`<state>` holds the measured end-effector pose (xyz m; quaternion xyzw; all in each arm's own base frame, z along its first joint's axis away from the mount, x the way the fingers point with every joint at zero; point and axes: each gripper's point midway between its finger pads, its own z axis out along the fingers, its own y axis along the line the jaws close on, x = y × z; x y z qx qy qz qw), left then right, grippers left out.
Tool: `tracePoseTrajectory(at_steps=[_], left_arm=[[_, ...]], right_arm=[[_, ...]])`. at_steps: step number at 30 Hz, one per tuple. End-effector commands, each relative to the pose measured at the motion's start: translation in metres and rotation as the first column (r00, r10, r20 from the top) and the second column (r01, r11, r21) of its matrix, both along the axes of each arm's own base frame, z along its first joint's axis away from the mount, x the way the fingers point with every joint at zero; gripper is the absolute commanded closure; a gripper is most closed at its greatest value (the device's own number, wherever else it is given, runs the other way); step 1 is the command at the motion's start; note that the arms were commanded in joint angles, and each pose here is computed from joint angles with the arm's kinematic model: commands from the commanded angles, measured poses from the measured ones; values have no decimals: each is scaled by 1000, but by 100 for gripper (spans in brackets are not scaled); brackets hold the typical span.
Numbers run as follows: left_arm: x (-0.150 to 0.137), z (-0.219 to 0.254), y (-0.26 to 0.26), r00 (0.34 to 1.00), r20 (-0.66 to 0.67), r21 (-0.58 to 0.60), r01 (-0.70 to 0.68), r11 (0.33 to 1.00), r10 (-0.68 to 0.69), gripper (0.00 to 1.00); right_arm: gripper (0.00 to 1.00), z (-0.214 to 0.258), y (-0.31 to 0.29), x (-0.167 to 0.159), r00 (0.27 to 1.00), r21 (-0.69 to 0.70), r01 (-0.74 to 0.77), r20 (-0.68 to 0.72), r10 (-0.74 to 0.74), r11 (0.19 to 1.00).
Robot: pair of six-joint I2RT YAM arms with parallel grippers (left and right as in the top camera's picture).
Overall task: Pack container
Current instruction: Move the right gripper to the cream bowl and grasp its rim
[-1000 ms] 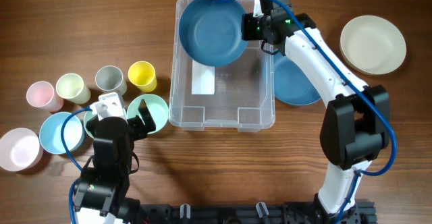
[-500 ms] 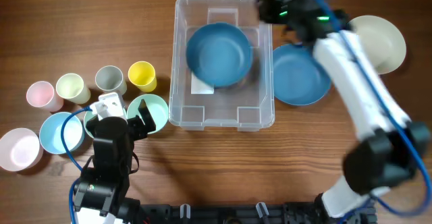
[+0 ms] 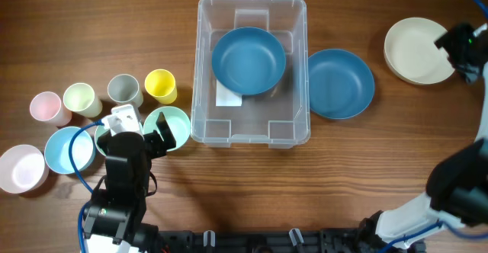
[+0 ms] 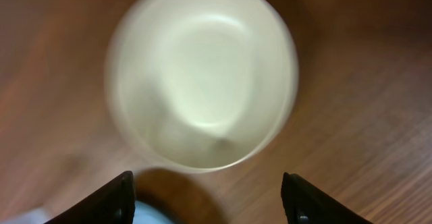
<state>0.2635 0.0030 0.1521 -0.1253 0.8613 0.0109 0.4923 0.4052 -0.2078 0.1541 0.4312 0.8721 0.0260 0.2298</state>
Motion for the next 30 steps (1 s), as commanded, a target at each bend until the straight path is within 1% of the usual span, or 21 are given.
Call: tracePoseTrajectory(at_steps=[1, 5, 7, 8, 10, 12, 13, 14, 16, 19, 22, 25, 26, 28, 30], left_arm=[[1, 7, 5, 1000, 17, 1, -24, 1000, 24, 0], [1, 7, 5, 1000, 17, 1, -24, 1000, 24, 0], [1, 7, 5, 1000, 17, 1, -24, 1000, 24, 0], [1, 7, 5, 1000, 17, 1, -24, 1000, 24, 0], [1, 7, 5, 1000, 17, 1, -24, 1000, 24, 0], [1, 7, 5, 1000, 17, 1, -24, 1000, 24, 0], [1, 7, 5, 1000, 17, 1, -24, 1000, 24, 0], [1, 7, 5, 1000, 17, 1, -24, 1000, 24, 0], [1, 7, 5, 1000, 17, 1, -24, 1000, 24, 0], [1, 7, 5, 1000, 17, 1, -24, 1000, 24, 0], [1, 7, 5, 1000, 17, 1, -24, 1000, 24, 0], [1, 7, 5, 1000, 17, 1, -24, 1000, 24, 0], [1, 7, 5, 1000, 17, 1, -24, 1000, 24, 0], [1, 7, 5, 1000, 17, 1, -24, 1000, 24, 0], [1, 7, 5, 1000, 17, 1, -24, 1000, 24, 0]], right_arm=[[29, -56, -12, -12, 994, 108, 50, -105, -39, 993], [29, -111, -8, -17, 980, 205, 62, -200, -20, 977], [34, -125, -5, -13, 979, 232, 57, -203, -9, 971], [46, -134, 0, 0, 988, 278, 28, -152, 16, 960], [56, -133, 0, 5, 991, 286, 27, -131, 12, 958], [79, -133, -2, 6, 992, 283, 34, -125, 1, 959], [87, -133, -3, 6, 992, 278, 37, -127, -1, 960], [89, -133, -5, 5, 991, 269, 41, -133, -5, 962], [96, -134, -7, 2, 989, 257, 48, -147, -10, 965], [96, -135, -9, -5, 984, 249, 64, -177, -20, 966], [96, -121, -15, -13, 984, 247, 89, -171, -47, 965], [96, -73, -25, -10, 993, 202, 107, -75, -93, 973], [96, -43, -27, -6, 994, 171, 108, -3, -109, 979], [96, 7, -21, 1, 989, 125, 72, 120, -87, 990], [96, 60, -4, 9, 967, 78, 6, 255, -26, 997]])
